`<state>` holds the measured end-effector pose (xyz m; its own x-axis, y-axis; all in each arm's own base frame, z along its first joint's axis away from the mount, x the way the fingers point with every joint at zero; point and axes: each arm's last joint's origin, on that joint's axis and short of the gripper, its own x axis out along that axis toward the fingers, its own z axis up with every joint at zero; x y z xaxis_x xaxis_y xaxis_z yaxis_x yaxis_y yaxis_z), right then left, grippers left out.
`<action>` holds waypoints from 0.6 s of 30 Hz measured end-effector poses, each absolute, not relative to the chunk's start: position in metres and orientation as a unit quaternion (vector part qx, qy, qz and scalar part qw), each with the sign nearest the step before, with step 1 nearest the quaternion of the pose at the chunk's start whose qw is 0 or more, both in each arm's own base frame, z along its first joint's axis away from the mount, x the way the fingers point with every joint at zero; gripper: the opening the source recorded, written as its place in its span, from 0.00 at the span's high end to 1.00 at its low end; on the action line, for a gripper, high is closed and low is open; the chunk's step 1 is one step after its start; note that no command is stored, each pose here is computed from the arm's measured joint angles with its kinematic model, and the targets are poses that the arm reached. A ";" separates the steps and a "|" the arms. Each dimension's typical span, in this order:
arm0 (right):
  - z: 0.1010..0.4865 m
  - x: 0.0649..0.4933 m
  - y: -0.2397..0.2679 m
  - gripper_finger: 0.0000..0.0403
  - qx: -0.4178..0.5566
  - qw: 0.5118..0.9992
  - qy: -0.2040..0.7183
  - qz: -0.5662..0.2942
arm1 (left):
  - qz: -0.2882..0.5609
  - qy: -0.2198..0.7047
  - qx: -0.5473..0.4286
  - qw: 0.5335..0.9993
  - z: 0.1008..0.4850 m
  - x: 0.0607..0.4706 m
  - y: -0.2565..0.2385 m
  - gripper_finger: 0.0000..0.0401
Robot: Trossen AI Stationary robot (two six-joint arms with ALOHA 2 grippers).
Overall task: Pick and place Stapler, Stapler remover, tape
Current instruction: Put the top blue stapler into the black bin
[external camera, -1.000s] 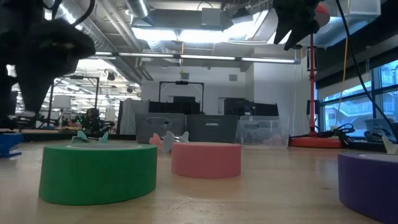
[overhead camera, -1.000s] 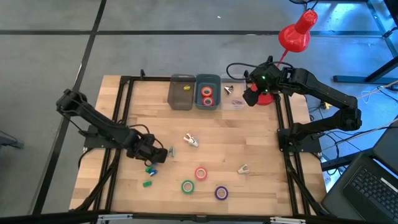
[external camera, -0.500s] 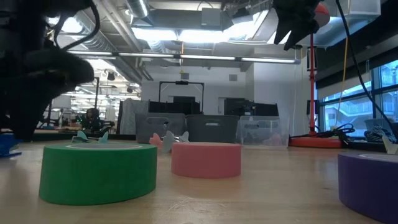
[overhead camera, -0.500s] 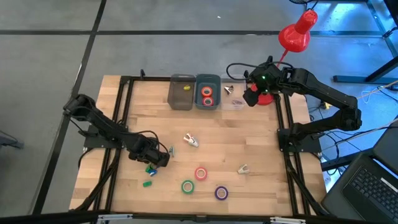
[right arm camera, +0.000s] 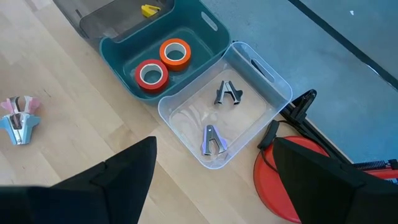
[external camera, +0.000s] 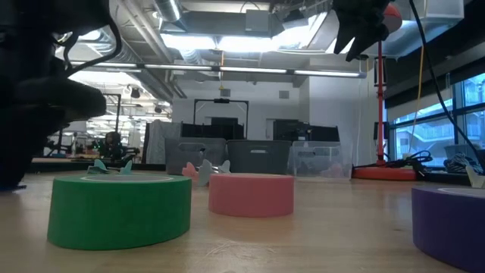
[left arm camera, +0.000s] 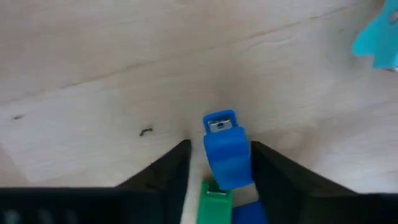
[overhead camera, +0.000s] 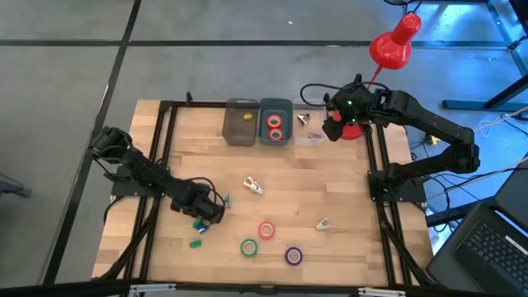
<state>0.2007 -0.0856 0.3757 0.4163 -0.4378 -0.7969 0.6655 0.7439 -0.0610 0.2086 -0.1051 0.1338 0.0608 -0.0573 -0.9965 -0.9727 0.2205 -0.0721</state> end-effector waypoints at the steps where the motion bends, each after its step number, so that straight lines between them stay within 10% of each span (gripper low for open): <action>1: 0.376 0.201 -0.086 0.20 0.134 0.831 0.426 -0.332 | 0.411 0.550 -0.466 0.558 0.134 0.208 -0.105 0.70; 4: 0.376 0.201 -0.086 0.20 0.134 0.831 0.426 -0.332 | 0.407 0.556 -0.457 0.562 0.134 0.207 -0.104 0.84; 18: 0.376 0.201 -0.086 0.20 0.132 0.831 0.426 -0.334 | 0.350 0.492 -0.463 0.649 0.205 0.179 -0.071 0.84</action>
